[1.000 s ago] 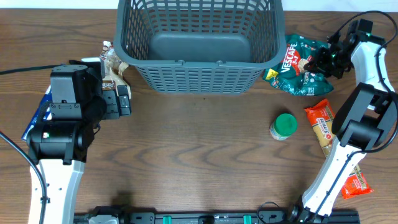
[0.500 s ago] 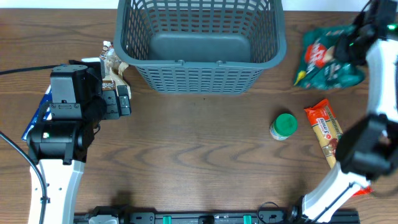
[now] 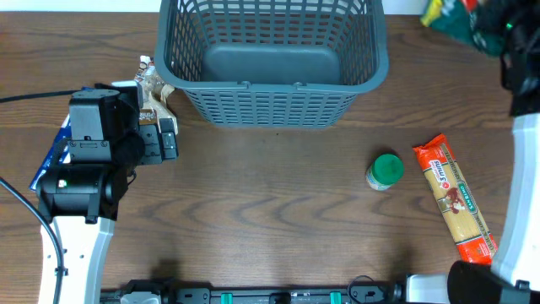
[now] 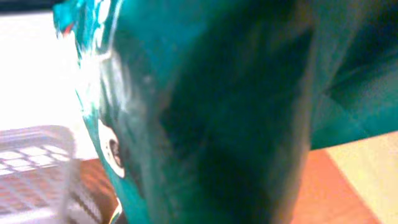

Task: Pack container
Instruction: 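Lift the Nescafé pouch with the right gripper toward the basket, then lower the pouch into the basket and open the right gripper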

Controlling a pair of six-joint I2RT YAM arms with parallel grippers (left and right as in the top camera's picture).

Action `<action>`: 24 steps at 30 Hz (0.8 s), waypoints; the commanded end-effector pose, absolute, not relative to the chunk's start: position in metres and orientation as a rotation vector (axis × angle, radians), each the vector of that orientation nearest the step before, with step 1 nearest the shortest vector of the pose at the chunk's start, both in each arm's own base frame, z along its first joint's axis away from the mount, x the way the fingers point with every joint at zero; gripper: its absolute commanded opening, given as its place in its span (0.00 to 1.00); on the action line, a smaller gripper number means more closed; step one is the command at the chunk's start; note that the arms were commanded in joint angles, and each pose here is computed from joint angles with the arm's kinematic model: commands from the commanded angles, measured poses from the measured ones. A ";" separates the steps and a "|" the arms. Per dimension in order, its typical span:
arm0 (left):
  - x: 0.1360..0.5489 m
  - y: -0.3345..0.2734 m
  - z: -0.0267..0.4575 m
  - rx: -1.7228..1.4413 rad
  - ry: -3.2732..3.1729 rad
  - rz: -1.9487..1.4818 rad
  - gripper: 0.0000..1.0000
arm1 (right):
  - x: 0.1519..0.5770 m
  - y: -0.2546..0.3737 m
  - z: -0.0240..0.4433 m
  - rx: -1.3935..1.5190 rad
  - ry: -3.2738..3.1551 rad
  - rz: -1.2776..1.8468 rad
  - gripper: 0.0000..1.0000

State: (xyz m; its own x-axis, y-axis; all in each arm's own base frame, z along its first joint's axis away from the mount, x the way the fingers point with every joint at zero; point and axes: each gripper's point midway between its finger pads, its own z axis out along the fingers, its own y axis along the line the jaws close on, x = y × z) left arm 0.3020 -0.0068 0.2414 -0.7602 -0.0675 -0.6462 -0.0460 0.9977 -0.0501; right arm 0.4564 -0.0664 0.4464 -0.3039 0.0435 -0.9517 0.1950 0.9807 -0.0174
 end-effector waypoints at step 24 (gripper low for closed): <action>0.305 -0.003 0.248 -0.073 2.421 -0.018 0.99 | 0.517 0.257 0.243 -1.061 1.971 0.121 0.01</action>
State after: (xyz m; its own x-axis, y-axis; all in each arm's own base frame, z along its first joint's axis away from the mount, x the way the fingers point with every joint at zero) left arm 0.3020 -0.0067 0.2414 -0.7601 -0.0675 -0.6462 -0.0463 0.9977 -0.0498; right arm 0.5148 0.2462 0.2320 -0.2712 -0.6616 -0.6991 -0.7183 0.6226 -0.3106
